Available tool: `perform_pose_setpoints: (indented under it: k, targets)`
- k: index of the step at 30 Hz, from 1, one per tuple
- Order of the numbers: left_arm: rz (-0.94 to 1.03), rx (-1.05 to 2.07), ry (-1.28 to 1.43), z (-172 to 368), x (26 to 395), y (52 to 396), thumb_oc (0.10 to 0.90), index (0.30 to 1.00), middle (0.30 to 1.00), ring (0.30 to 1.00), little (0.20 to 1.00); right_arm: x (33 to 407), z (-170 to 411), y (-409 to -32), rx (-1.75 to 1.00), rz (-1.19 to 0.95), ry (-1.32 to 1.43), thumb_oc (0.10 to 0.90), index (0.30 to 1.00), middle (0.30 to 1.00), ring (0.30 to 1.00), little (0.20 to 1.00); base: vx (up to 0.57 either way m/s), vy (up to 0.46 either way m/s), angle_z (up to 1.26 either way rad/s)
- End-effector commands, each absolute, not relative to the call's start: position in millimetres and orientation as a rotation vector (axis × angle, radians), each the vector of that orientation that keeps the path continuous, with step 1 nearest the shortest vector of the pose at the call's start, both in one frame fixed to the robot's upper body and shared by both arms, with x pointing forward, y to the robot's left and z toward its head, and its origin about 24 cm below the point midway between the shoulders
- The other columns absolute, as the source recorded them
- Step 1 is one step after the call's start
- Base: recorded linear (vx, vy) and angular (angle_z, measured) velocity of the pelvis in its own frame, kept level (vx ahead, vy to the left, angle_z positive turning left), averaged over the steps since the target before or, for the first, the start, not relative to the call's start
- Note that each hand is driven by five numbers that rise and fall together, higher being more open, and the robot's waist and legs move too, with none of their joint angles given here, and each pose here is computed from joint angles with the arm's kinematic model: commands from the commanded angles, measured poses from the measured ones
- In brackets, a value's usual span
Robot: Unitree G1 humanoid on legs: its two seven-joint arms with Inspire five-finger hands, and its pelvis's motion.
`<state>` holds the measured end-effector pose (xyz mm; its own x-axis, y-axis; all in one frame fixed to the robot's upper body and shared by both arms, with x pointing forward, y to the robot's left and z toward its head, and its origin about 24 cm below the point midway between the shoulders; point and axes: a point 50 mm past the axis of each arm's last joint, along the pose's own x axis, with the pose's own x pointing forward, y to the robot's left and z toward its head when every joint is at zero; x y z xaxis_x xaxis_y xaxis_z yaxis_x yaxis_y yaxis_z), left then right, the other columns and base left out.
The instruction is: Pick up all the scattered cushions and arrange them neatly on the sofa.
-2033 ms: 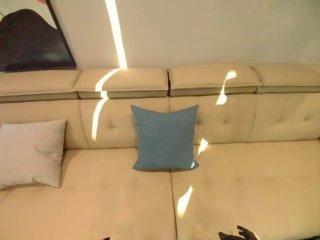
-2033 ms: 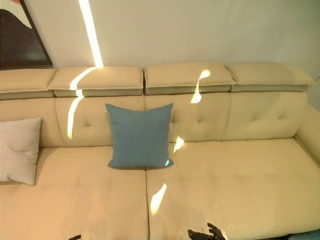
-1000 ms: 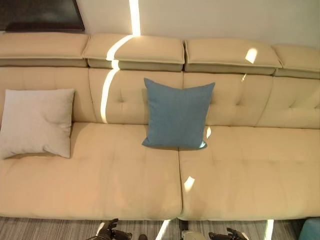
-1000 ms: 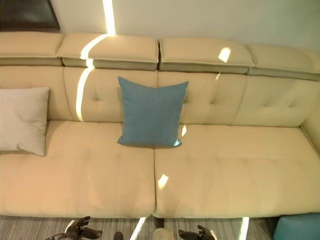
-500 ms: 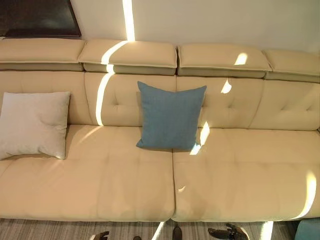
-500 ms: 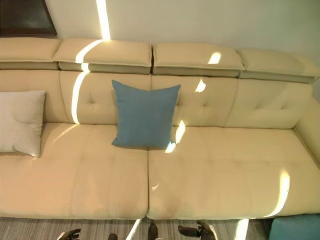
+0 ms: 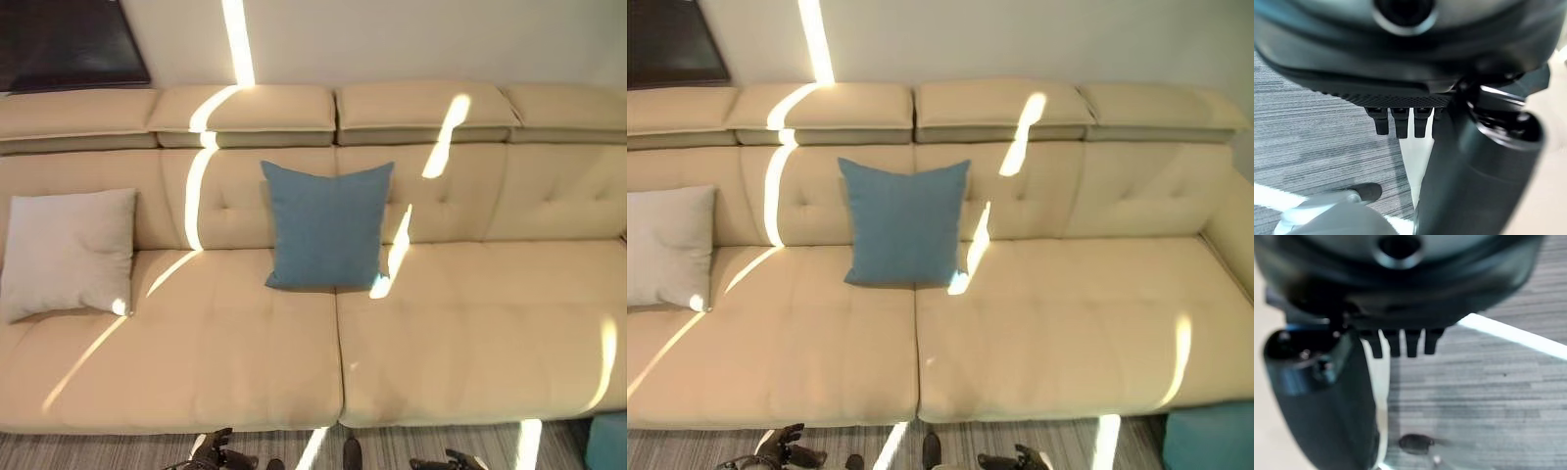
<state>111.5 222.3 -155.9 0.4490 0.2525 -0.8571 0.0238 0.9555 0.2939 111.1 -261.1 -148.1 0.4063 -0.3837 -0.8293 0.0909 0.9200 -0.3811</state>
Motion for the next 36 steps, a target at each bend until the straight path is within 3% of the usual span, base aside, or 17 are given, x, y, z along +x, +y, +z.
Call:
perform_pose_setpoints:
  k: [1, 9, 17, 30, 36]
  targets:
    - [0.155, 0.301, 1.009, -147.2, 133.7, 227.4, 0.800, 0.900, 0.900, 0.900, 0.900, 114.9, -142.4, -271.2, -0.359, -0.327, 1.073, 0.800, 0.900, 0.900, 0.900, 0.900, -0.05, 0.177, -0.70]
    - [0.183, 0.346, 0.957, -136.7, 148.4, 245.6, 0.800, 0.900, 0.900, 0.900, 0.900, 140.0, -136.2, -262.6, -0.381, -0.291, 1.001, 0.800, 0.900, 0.900, 0.900, 0.900, -0.17, 0.110, -0.85]
    - [0.189, 0.337, 0.974, -138.4, 140.3, 248.7, 0.800, 0.900, 0.900, 0.900, 0.900, 135.0, -136.8, -265.2, -0.400, -0.290, 1.007, 0.800, 0.900, 0.900, 0.900, 0.900, -0.10, -0.003, -0.86]
    - [0.088, 0.333, 0.977, -144.0, 146.4, 219.2, 0.800, 0.900, 0.900, 0.900, 0.900, 116.6, -138.9, -278.1, -0.436, -0.345, 1.063, 0.800, 0.900, 0.900, 0.900, 0.900, -0.10, -0.087, -0.35]
    - [0.063, 0.331, 0.976, -146.0, 145.2, 210.0, 0.800, 0.900, 0.900, 0.900, 0.900, 113.0, -139.9, -281.6, -0.485, -0.323, 1.106, 0.800, 0.900, 0.900, 0.900, 0.900, 0.00, 0.102, -1.26]
